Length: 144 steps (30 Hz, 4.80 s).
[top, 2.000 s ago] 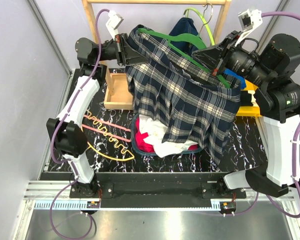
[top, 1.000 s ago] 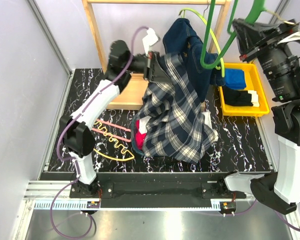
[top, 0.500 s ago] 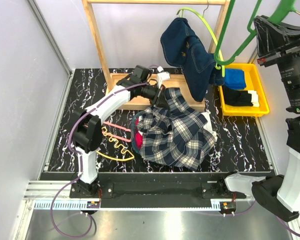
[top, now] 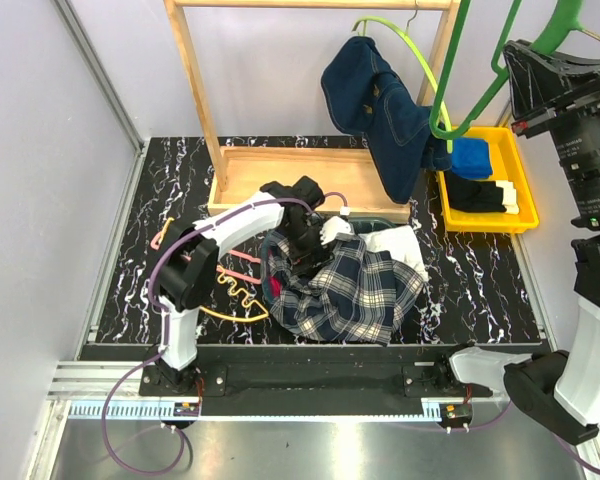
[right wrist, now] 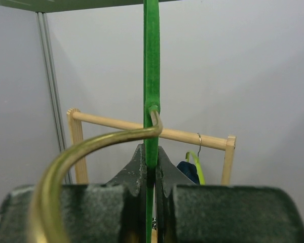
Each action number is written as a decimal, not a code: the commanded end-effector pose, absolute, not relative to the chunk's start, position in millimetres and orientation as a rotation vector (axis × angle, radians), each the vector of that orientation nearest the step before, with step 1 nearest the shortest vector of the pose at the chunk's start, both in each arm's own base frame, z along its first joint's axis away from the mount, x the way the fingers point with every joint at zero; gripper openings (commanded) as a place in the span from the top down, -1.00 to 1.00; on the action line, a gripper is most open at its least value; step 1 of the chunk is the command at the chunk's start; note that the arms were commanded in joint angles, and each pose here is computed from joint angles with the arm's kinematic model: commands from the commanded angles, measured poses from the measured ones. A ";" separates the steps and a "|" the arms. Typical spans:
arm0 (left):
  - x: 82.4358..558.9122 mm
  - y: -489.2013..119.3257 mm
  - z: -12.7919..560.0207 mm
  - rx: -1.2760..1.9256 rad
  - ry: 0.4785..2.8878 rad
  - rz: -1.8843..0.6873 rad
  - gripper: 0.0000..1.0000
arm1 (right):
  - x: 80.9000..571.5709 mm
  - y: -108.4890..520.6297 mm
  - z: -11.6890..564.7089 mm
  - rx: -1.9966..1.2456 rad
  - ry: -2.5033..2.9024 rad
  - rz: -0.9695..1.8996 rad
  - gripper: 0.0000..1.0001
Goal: Remove the skirt from the hanger
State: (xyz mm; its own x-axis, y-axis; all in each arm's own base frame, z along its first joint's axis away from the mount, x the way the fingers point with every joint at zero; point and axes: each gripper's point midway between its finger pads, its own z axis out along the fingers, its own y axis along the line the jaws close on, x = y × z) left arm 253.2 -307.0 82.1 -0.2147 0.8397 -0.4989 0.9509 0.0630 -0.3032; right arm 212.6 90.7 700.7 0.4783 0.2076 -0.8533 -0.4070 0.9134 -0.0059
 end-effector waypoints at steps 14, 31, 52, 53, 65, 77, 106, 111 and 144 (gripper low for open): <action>449.5 -153.1 445.4 0.618 1.702 -0.898 -0.98 | 306.1 161.3 588.7 -0.308 1.419 0.598 1.00; 379.7 -10.7 481.0 0.285 1.542 -0.803 -0.98 | 315.6 386.1 442.3 -0.782 1.796 1.158 1.00; 392.0 -19.8 443.1 0.306 1.577 -0.948 -0.98 | 310.9 549.2 208.2 -0.843 2.188 1.709 1.00; 391.2 -21.0 443.5 0.312 1.576 -0.951 -0.98 | 309.5 553.0 203.9 -0.833 2.199 1.723 1.00; 382.7 -35.0 466.2 0.352 1.550 -0.980 -0.98 | 324.7 539.5 213.4 -0.854 2.168 1.398 -0.99; 384.0 -56.2 486.5 0.371 1.544 -0.992 -0.98 | 355.4 321.6 465.0 -0.518 1.823 0.927 -0.99; 381.1 -62.1 447.2 0.402 1.637 -0.975 -0.98 | 494.5 96.7 563.2 -0.007 1.371 -0.105 -0.81; 384.5 -60.4 439.3 0.388 1.654 -0.992 -0.98 | 506.5 106.2 560.8 -0.022 1.374 0.013 -0.81; 405.2 -61.2 438.0 0.367 1.636 -1.036 -0.98 | 494.2 124.1 604.2 0.012 1.277 0.344 1.00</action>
State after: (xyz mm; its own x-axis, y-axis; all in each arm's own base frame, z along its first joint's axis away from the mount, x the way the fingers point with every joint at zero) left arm 402.5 -56.8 427.5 -0.3833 -0.2787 -0.8806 0.6563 0.5886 -0.4720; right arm 548.3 129.7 497.7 -0.0013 0.1623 -0.9867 -0.1515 0.9753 0.1606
